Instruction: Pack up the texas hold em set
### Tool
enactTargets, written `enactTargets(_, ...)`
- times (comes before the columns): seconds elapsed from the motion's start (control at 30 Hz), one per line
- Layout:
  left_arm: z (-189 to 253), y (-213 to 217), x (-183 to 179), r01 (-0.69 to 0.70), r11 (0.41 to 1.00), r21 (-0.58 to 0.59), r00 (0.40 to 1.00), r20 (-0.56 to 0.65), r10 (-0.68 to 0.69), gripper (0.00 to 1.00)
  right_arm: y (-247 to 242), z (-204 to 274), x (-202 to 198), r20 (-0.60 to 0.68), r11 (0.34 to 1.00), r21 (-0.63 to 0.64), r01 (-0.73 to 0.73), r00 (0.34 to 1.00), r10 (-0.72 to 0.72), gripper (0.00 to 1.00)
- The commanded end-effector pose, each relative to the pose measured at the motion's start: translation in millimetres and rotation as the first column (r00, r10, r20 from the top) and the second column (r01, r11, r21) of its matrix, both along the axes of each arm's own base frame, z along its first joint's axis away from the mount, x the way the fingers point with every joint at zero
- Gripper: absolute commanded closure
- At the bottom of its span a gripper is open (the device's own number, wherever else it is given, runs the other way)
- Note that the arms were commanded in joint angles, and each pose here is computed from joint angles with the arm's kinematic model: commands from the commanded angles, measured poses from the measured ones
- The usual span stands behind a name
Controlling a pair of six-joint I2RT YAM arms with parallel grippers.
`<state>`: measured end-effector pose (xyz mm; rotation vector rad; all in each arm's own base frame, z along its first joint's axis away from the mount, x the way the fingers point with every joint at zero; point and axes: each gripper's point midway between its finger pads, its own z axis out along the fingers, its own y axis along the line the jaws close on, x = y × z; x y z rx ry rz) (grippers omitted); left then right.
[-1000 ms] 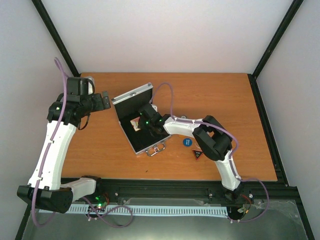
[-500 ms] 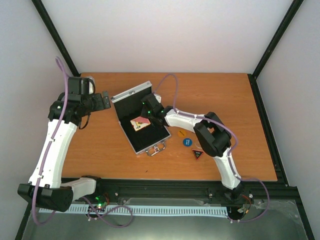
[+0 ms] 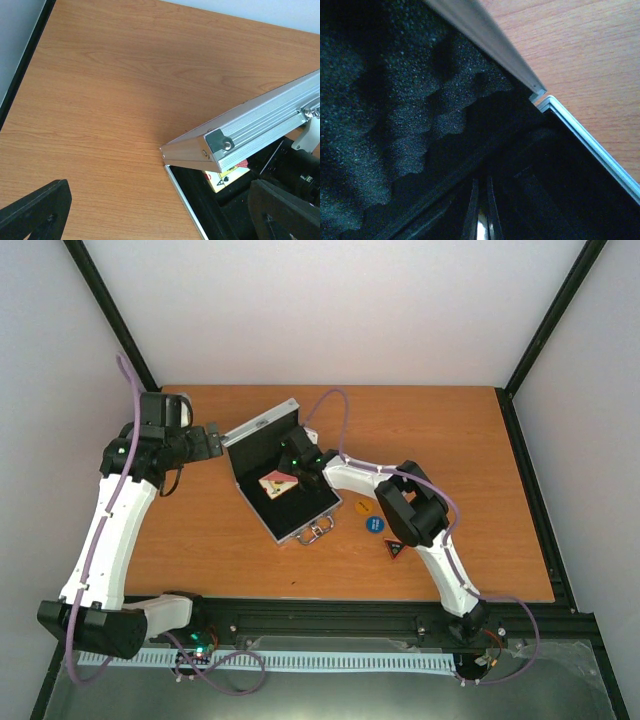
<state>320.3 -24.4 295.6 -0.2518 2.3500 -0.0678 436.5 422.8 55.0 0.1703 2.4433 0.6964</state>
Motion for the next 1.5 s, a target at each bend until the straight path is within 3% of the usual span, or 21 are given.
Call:
enactTargets(0.0, 2.7, -2.5, 1.7, 0.021, 1.0, 0.01, 1.0, 0.008, -0.021, 0.0, -22.2, -48.4, -30.2, -0.143, 0.992, -0.123, -0.039, 0.989, 0.021, 0.94)
enactTargets(0.23, 4.7, -2.7, 1.2, 0.022, 1.0, 0.008, 1.0, 0.013, -0.022, 0.0, -60.0, -87.2, -73.4, -0.285, 0.966, -0.241, -0.095, 0.958, 0.023, 0.94)
enactTargets(0.37, 4.2, -3.4, 1.2, 0.024, 1.0, 0.004, 1.0, 0.013, -0.024, 0.0, -63.8, -91.7, -81.8, -0.298, 0.962, -0.241, -0.126, 0.953, 0.05, 0.94)
enactTargets(0.73, 4.3, -4.1, 2.6, 0.025, 1.0, 0.001, 1.0, 0.015, -0.025, 0.0, -45.1, -14.4, -57.0, -0.092, 0.982, -0.14, -0.124, 0.99, 0.112, 0.92)
enactTargets(1.0, 0.1, -2.4, 2.5, 0.021, 1.0, 0.011, 1.0, 0.01, -0.021, 0.0, -39.0, 35.3, -60.9, 0.01, 0.978, -0.083, -0.192, 0.981, 0.194, 0.74)
enactTargets(1.47, 4.9, -0.5, 3.8, 0.015, 1.0, 0.021, 1.0, 0.017, -0.015, 0.0, -27.2, 70.0, -64.4, 0.067, 0.965, -0.03, -0.262, 0.962, 0.264, 0.73)
